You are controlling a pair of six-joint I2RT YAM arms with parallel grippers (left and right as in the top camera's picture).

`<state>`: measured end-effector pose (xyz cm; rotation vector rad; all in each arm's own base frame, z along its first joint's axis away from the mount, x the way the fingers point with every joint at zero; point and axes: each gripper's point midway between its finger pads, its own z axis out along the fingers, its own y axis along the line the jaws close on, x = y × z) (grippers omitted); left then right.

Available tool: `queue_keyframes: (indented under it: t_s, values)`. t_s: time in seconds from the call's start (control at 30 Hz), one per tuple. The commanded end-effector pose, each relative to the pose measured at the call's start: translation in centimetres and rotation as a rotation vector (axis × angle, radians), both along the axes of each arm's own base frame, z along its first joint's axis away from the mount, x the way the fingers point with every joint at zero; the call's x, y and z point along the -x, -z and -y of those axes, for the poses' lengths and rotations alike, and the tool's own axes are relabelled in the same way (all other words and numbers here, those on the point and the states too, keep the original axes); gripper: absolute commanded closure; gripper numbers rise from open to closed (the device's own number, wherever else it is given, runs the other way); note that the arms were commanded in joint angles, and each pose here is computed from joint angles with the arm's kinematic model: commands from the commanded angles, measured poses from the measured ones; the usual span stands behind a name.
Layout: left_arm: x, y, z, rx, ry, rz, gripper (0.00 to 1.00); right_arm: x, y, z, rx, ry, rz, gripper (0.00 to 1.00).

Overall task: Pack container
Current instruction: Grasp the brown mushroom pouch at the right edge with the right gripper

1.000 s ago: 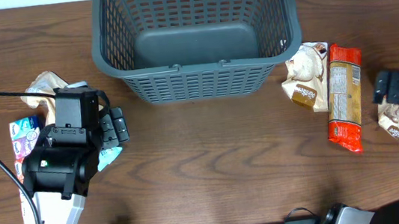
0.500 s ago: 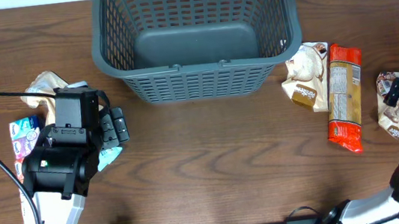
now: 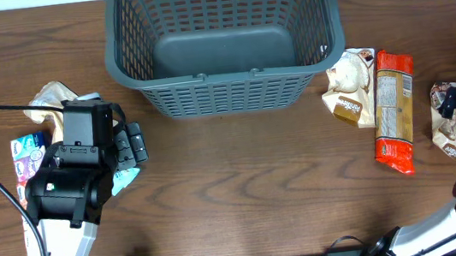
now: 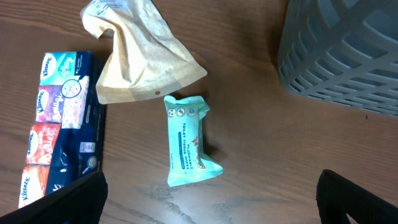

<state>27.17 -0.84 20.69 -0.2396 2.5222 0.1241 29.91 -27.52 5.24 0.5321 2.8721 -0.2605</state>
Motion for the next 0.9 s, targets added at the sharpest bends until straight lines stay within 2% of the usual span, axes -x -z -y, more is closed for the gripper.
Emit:
queue_keyframes:
  t_s: [0.0,0.37,0.43,0.47,0.6,0.77,0.87]
  values:
    - [0.0,-0.1,-0.1,0.005,-0.010,0.007,0.03,0.5,1.9,0.1,-0.022,-0.015,-0.045,0.01]
    - [0.0,-0.1,-0.1,0.008,-0.015,0.007,0.03,0.6,6.2,-0.5,-0.095,-0.021,-0.095,0.01]
    - [0.0,-0.1,-0.1,0.008,-0.015,0.007,0.03,0.3,6.4,-0.6,-0.103,-0.024,-0.084,0.11]
    - [0.0,-0.1,-0.1,0.008,-0.015,0.007,0.03,0.1,6.4,-0.6,-0.107,-0.026,-0.073,0.27]
    - [0.0,-0.1,-0.1,0.008,-0.015,0.007,0.03,-0.3,6.3,-0.8,-0.115,-0.031,-0.053,0.54]
    - [0.0,-0.2,-0.1,0.009,-0.015,0.008,0.03,-0.3,6.3,-0.8,-0.117,-0.031,-0.052,0.70]
    - [0.0,-0.2,-0.1,0.008,-0.014,0.007,0.03,-0.3,6.3,-0.8,-0.119,-0.031,-0.054,0.85]
